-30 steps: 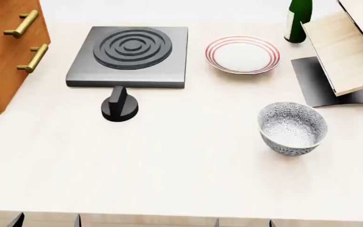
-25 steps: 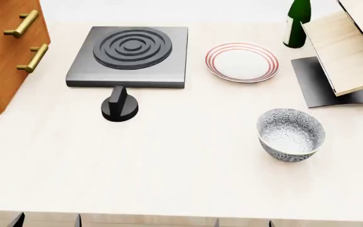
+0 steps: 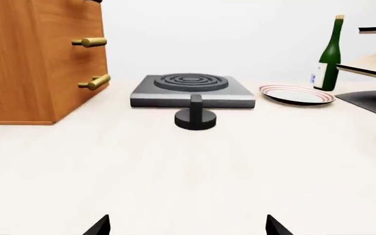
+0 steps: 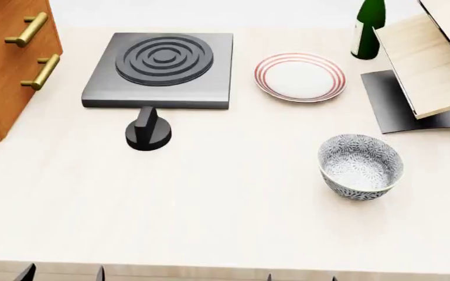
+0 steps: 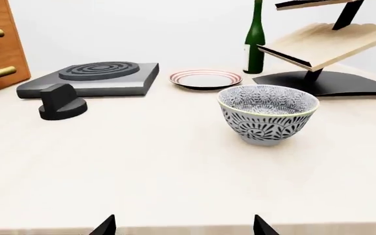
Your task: Put the bowl on the stove.
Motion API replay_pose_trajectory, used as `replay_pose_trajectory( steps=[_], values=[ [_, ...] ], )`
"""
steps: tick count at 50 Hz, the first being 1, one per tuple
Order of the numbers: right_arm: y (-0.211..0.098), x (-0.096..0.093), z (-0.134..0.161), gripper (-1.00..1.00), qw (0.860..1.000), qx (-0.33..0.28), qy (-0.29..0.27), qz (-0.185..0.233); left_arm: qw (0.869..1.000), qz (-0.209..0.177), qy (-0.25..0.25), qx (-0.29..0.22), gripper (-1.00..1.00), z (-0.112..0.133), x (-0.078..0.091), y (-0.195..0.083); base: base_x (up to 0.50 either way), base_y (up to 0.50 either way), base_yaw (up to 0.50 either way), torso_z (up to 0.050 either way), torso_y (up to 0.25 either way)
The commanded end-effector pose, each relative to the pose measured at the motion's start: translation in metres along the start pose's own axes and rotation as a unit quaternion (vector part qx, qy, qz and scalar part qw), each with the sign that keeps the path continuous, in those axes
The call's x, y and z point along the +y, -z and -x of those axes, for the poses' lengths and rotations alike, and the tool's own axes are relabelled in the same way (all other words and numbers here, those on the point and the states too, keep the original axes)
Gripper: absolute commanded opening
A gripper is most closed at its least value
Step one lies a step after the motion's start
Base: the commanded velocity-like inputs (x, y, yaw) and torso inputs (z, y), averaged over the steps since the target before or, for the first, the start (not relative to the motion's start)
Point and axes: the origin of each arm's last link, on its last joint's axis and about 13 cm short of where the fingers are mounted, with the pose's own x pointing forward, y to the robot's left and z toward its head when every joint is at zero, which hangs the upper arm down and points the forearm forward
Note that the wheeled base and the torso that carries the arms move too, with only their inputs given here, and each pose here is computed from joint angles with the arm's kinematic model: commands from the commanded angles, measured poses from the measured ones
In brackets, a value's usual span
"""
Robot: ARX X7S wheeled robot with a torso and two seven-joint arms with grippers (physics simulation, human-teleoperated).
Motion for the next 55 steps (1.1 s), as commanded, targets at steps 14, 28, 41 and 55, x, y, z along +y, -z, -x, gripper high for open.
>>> replay_pose_trajectory(
  steps=[14,28,41,55],
  values=[
    [-0.045,-0.014,-0.006,1.00,0.997,-0.021,0.044,-0.059,0.998,-0.010,-0.030,-0.055,1.00,-0.005,0.018,-0.036,0.00,0.00,0.00,0.000,0.000],
    [-0.188,-0.125,0.028,1.00,0.967,-0.178,0.183,0.001,0.915,-0.033,-0.035,-0.401,1.00,0.013,0.066,-0.198,0.00,0.00,0.00,0.000,0.000],
    [-0.219,-0.186,0.124,1.00,0.959,-0.242,0.143,-0.016,0.863,0.018,0.023,-0.505,1.00,0.071,0.094,-0.258,0.00,0.00,0.00,0.000,0.000],
    [-0.197,-0.194,0.140,1.00,0.956,-0.251,0.133,-0.070,0.826,0.153,0.109,-0.531,1.00,0.103,0.109,-0.253,0.00,0.00,0.00,0.000,0.000]
  ],
)
